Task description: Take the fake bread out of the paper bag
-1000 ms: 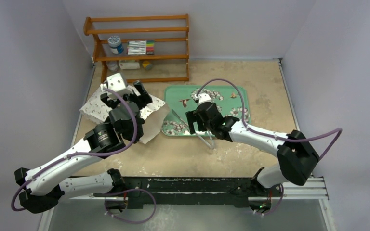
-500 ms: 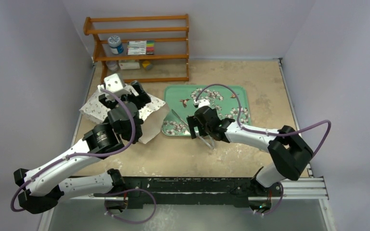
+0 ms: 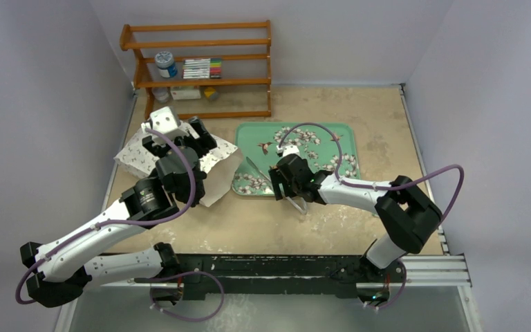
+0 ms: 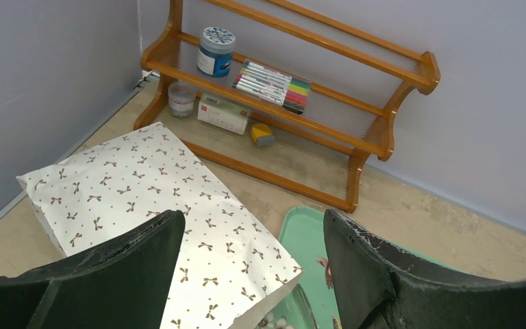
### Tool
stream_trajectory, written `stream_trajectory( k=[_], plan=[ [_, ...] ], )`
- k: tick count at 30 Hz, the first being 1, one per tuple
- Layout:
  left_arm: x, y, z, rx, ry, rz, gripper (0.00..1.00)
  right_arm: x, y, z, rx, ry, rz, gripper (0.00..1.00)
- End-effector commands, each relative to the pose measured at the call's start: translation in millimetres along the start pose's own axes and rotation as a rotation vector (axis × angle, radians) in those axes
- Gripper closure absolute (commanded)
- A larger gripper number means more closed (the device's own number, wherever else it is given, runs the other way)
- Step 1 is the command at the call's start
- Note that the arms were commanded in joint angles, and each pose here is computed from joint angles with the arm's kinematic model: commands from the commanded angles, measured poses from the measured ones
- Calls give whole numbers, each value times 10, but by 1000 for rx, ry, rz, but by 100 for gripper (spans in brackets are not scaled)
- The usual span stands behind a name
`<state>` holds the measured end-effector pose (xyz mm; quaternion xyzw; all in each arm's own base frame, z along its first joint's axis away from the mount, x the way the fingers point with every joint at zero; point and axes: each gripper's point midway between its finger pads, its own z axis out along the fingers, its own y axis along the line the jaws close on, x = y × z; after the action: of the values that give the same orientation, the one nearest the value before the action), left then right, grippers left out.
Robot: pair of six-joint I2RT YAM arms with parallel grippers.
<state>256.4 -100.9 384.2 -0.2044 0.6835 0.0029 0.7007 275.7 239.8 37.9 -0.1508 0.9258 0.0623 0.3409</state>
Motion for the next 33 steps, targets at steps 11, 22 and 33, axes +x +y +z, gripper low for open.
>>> stream_trajectory(
  k=[11, 22, 33],
  plan=[
    [-32, 27, 1, -21, -15, -29, 26, -165, 34, -91, -27, -67, -20, 35],
    [-102, 17, 2, -23, -23, -33, 26, -348, 89, -390, -88, -108, -22, 42],
    [-133, 22, 10, -36, -30, -18, 26, -310, 77, -620, -116, -105, -48, 44]
  ],
)
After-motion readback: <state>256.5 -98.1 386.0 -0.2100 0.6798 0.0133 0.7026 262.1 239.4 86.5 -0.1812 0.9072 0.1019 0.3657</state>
